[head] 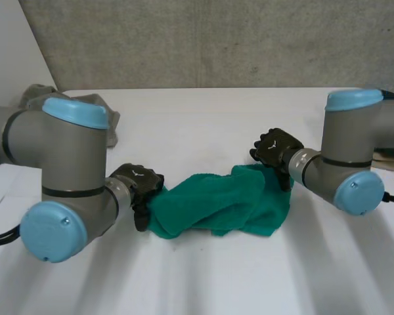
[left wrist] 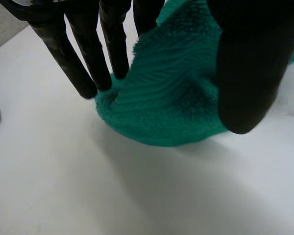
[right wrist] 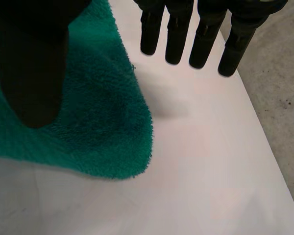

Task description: Fold the laundry.

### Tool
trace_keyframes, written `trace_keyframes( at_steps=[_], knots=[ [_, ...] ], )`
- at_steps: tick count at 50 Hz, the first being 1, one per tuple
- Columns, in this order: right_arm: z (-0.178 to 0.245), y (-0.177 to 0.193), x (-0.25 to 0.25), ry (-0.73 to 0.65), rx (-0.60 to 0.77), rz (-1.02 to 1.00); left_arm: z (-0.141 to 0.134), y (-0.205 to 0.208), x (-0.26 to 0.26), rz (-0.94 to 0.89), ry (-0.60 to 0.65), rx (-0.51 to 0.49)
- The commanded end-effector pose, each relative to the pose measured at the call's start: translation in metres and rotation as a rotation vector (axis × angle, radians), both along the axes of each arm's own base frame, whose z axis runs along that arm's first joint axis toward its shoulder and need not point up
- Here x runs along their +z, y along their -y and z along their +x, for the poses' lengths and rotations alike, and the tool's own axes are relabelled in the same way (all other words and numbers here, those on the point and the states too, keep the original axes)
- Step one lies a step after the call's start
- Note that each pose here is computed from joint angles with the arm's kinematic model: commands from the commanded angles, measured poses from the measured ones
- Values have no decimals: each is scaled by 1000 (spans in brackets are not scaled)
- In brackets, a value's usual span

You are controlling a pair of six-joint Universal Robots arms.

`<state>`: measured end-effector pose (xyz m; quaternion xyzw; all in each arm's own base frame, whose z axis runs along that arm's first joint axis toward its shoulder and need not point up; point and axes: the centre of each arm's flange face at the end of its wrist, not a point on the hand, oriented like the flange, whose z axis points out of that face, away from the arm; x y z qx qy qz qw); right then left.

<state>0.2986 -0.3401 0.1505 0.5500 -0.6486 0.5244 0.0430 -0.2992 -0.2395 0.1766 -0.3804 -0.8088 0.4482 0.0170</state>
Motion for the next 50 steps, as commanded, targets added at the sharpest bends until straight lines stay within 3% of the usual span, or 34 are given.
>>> trace_keyframes(
  at_steps=[1,7,13,16,20,23,34,39,45,50],
  knots=[
    [6,8,-18,79,-28,-10,-3,13,8,-86,-19,48],
    [10,30,11,220,-86,-140,-8,34,21,-189,-76,47],
    [2,62,107,547,-211,-443,-14,87,106,-597,-238,91],
    [-8,61,154,705,-249,-564,-1,106,165,-852,-353,166],
    [-14,50,182,812,-216,-617,9,112,199,-1001,-438,208],
    [-15,40,175,773,-188,-573,10,112,192,-976,-428,201],
    [-32,-1,56,395,-162,-151,21,101,48,-549,-199,169],
    [-41,-29,2,195,-149,13,17,72,1,-402,-121,71],
    [-47,-39,-10,97,-121,28,13,44,-22,-304,-12,-13],
    [-49,-37,7,116,-125,-8,19,35,-15,-249,52,4]
  ],
)
